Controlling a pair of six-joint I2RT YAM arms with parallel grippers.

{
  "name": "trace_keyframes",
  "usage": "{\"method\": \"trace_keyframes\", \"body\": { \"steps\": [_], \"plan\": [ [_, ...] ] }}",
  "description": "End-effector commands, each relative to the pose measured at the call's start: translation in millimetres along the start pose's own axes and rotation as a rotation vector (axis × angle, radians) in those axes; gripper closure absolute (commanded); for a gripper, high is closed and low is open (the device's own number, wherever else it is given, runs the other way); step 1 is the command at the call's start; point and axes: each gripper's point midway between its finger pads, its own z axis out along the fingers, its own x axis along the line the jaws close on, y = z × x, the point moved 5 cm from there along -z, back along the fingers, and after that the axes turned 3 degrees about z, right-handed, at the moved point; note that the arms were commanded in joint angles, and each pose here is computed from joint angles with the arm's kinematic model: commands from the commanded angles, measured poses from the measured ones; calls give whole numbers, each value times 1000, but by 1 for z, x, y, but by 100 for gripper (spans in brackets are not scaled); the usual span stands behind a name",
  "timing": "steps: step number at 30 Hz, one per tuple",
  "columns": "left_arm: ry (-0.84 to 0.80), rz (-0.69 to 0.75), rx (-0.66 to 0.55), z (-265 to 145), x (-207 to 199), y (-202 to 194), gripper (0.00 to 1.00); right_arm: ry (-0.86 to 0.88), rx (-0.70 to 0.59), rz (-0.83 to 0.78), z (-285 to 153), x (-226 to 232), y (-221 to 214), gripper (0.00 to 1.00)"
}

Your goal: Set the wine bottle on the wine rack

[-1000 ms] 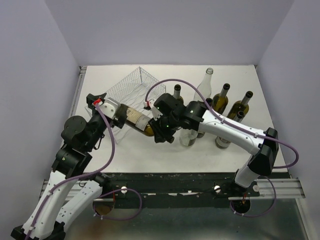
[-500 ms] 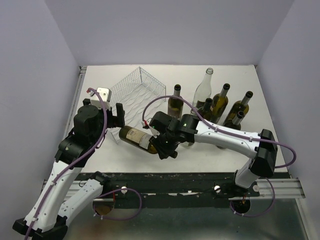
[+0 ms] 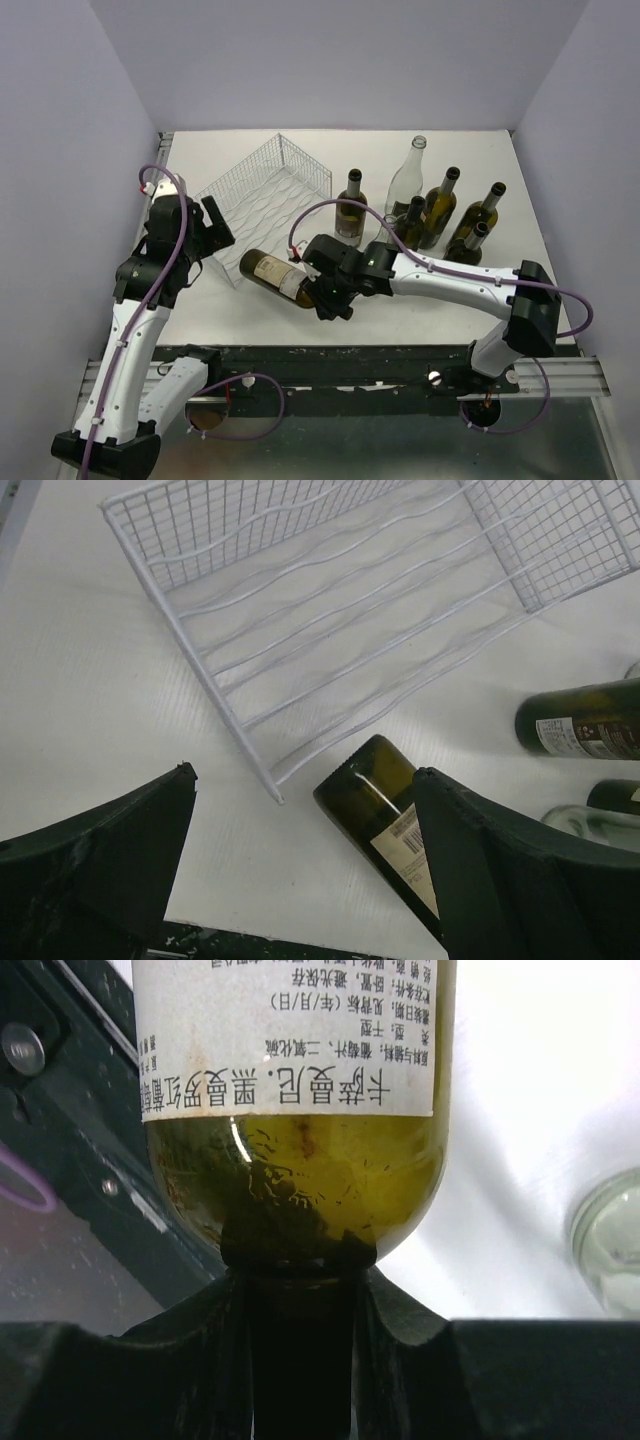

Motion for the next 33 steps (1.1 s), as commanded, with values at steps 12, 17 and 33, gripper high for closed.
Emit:
{"method": "trace_keyframes", "body": {
  "steps": [12, 17, 33],
  "plan": [
    [13, -212, 171, 47, 19, -37, 18, -6, -208, -10, 16, 16, 59, 99],
    [50, -227, 190, 66, 30, -47, 38, -9, -219, -26, 32, 14, 59, 99],
    [54, -248, 274, 80, 33, -61, 81, 1, -351, 34, 79, 20, 92, 99]
  ]
}}
